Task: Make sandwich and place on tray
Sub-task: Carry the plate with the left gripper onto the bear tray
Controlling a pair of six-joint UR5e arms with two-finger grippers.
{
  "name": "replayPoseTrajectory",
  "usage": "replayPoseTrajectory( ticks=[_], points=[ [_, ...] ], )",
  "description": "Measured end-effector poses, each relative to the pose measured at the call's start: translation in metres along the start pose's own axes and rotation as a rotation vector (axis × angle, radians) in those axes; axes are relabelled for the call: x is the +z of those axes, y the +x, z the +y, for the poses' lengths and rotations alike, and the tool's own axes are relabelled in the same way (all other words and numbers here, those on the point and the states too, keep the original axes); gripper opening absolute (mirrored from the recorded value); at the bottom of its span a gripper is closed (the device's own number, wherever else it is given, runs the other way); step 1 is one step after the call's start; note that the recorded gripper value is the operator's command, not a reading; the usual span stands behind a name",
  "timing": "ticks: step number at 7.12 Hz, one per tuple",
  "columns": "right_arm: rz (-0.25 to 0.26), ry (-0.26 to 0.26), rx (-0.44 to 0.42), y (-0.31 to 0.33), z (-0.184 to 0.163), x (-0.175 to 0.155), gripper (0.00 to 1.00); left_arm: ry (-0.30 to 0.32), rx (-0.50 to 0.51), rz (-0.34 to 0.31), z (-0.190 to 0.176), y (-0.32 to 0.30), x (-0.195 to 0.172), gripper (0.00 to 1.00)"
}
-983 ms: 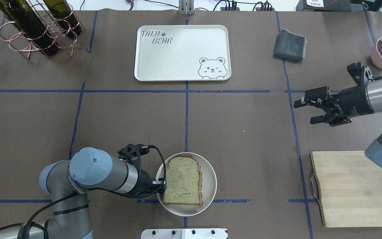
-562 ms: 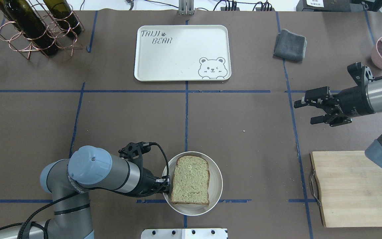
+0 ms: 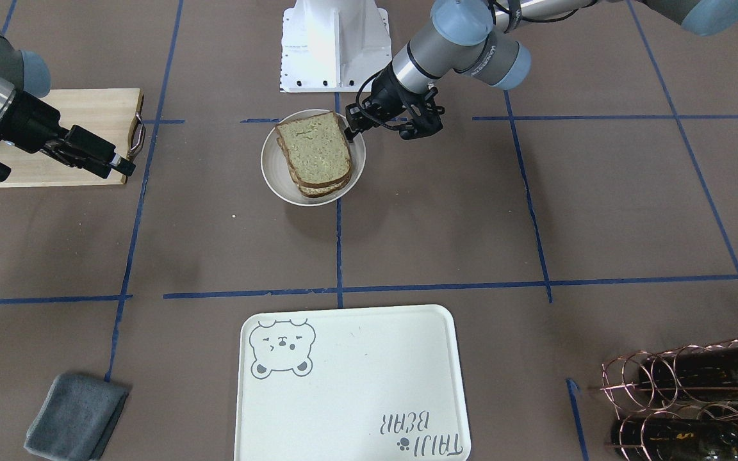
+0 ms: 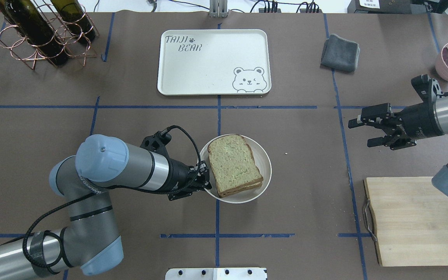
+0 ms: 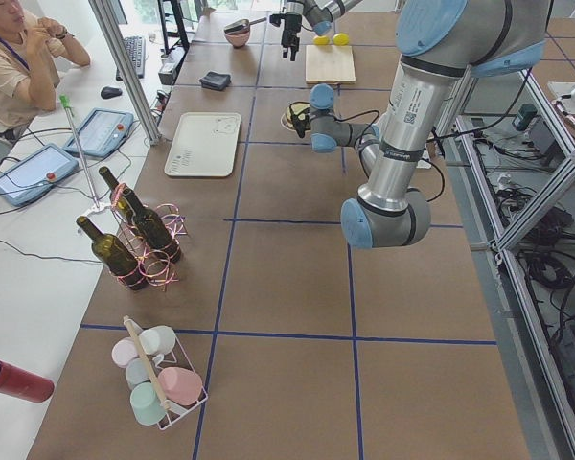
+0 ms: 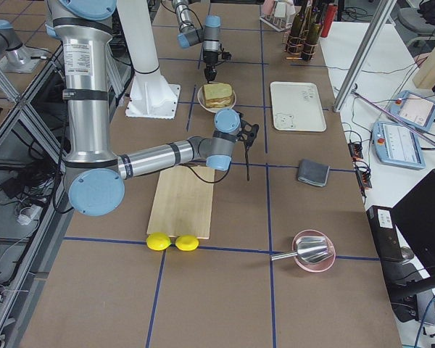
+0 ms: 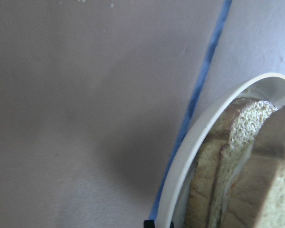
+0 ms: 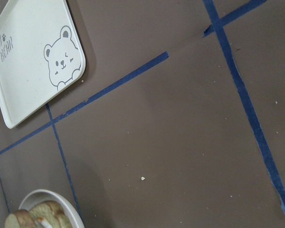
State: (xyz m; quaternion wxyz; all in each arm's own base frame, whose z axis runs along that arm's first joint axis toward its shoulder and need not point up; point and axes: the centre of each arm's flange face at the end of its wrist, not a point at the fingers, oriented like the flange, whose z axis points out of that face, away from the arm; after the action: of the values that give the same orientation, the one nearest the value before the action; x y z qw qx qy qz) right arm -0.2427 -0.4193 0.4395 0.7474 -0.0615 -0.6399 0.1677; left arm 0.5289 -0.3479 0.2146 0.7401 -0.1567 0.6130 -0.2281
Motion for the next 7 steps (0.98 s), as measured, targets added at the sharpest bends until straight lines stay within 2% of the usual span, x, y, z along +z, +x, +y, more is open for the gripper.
replayPoseTrajectory(
  ticks=[2,4,7],
  points=[
    [0.000,0.000,0.000,0.004,0.003,-0.004,1.00,0.083,-0.156,0.043,-0.038,0.049,0.006,0.00],
    [0.000,0.001,0.000,0.005,0.003,-0.004,1.00,0.228,-0.284,0.090,-0.090,0.107,0.032,0.00],
    [0.003,0.003,0.003,0.007,0.002,-0.003,1.00,0.404,-0.358,0.094,-0.180,0.132,0.043,0.00]
  ],
)
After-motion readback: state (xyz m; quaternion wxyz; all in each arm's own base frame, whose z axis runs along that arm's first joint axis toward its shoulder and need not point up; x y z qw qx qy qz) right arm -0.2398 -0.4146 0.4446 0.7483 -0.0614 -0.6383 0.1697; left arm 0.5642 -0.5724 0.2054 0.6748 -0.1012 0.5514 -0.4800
